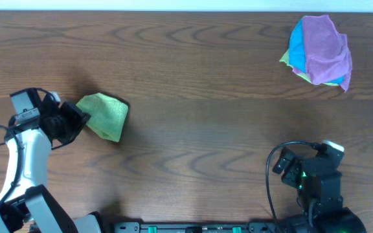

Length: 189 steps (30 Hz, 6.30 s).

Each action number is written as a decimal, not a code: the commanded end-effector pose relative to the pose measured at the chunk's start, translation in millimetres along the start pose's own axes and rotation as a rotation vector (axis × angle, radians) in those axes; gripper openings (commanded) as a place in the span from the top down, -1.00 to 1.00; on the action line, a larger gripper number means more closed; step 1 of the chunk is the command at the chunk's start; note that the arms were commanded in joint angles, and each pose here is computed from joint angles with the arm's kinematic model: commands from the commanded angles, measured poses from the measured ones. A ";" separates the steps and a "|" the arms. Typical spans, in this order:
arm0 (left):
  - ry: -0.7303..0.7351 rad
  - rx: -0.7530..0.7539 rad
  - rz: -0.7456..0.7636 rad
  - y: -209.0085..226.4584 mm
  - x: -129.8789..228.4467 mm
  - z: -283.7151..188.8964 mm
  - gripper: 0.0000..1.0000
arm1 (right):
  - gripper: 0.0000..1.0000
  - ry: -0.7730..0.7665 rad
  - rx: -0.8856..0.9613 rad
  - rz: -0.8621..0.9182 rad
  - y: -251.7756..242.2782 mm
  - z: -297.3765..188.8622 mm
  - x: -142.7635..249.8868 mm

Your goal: Fold the cloth

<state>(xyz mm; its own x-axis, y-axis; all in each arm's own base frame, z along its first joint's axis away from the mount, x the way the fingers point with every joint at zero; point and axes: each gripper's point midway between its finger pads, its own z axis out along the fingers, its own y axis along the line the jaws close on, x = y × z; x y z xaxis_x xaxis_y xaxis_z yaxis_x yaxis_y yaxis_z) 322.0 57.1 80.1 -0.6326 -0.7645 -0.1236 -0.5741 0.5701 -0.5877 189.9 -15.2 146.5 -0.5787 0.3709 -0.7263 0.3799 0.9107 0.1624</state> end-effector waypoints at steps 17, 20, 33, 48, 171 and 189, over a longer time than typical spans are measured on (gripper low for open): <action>-0.085 -0.066 -0.058 60.7 -28.0 -39.5 0.88 | -0.99 -0.009 0.018 0.021 -4.0 0.5 -1.6; -0.095 -0.068 -0.072 64.9 -30.5 -42.2 0.88 | -0.98 -0.009 0.018 0.021 -4.0 0.5 -1.6; -0.114 -0.125 -0.075 75.5 -33.3 -44.0 0.88 | -0.99 -0.009 0.018 0.021 -4.0 0.5 -1.5; -0.142 -0.220 -0.078 91.8 -37.4 -47.3 0.88 | -0.99 -0.009 0.018 0.021 -4.0 0.5 -1.6; -0.702 0.093 1.143 -7.0 111.9 -60.1 -0.91 | -0.99 -0.009 0.018 0.021 -4.0 0.5 -1.5; -0.702 0.093 1.143 -7.0 111.9 -60.1 -0.90 | -0.99 -0.009 0.019 0.021 -4.1 0.5 -1.5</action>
<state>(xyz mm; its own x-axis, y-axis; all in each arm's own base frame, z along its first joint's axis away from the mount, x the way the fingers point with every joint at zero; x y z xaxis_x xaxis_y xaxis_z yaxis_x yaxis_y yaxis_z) 224.7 -14.2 128.5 -0.2985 0.0946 -0.9497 0.1402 0.9886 0.0544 189.7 -15.3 145.5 -0.5803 0.3705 -0.7252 0.3803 0.9107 0.1610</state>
